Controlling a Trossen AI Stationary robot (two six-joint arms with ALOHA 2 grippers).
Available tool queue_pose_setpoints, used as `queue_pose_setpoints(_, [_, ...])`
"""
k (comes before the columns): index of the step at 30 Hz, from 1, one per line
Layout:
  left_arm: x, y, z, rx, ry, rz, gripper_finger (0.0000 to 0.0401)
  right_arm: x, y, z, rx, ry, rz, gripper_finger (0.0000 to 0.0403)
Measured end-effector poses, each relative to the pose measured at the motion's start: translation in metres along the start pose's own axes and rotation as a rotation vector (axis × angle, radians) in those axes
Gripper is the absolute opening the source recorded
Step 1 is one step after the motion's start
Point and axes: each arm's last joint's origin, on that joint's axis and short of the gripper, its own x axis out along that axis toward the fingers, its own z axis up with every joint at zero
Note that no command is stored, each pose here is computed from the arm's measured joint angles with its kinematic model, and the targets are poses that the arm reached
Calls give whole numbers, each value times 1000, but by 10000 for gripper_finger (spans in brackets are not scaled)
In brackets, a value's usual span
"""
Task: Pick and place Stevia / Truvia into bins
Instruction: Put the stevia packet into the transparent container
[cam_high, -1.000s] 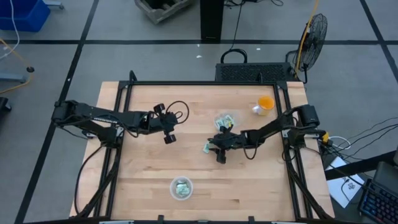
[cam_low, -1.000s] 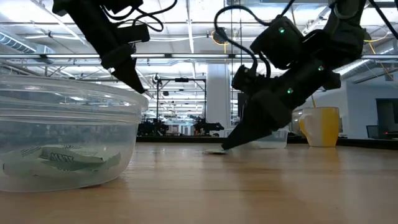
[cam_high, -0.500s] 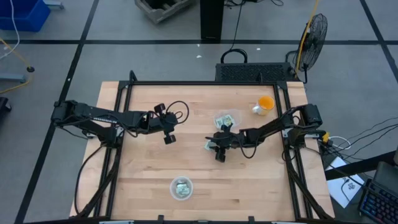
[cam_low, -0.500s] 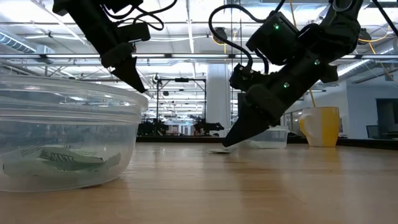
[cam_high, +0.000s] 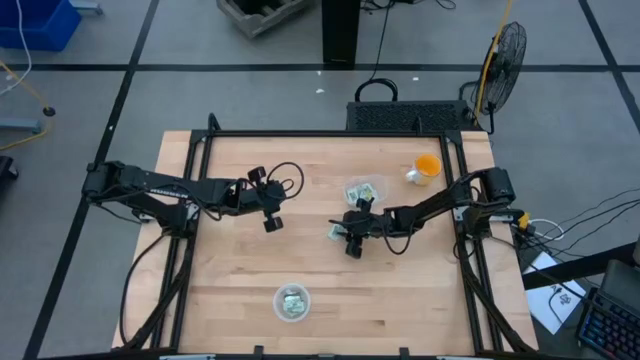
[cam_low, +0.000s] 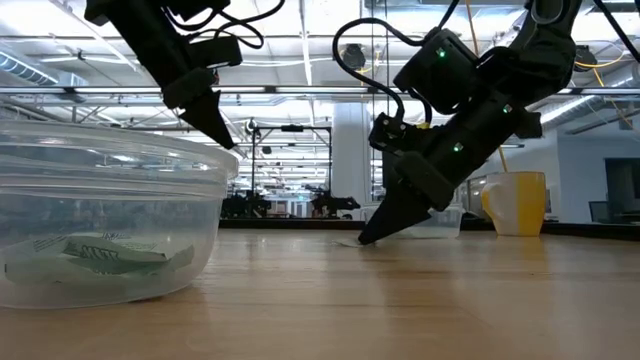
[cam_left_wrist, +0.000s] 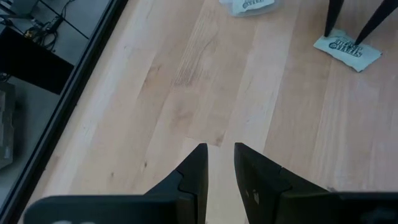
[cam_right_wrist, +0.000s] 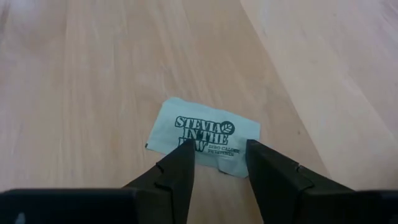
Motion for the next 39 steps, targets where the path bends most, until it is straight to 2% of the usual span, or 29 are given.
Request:
queue_pose_setpoints(4, [0,0,0,-3,1,0,85,0,0,-1,-1,6,-1,123])
queue_pose_setpoints(12, [0,0,0,-2,2,0,85,-1,0,1,2,-10,8,61])
queue_pose_setpoints(18, [0,0,0,-5,2,0,85,-1,5,2,2,-17,91,29])
queue_pose_setpoints(23, [0,0,0,-5,1,1,85,-3,12,9,0,-96,133,7])
queue_pose_setpoints(29, [0,1,6,-28,-61,32,85,-8,23,22,0,-246,212,10])
queue_pose_setpoints(35, [0,1,9,-28,-89,38,85,-14,50,50,-110,-348,260,10])
queue_pose_setpoints(39, [0,3,9,-29,-93,106,85,-23,77,73,-253,-364,289,10])
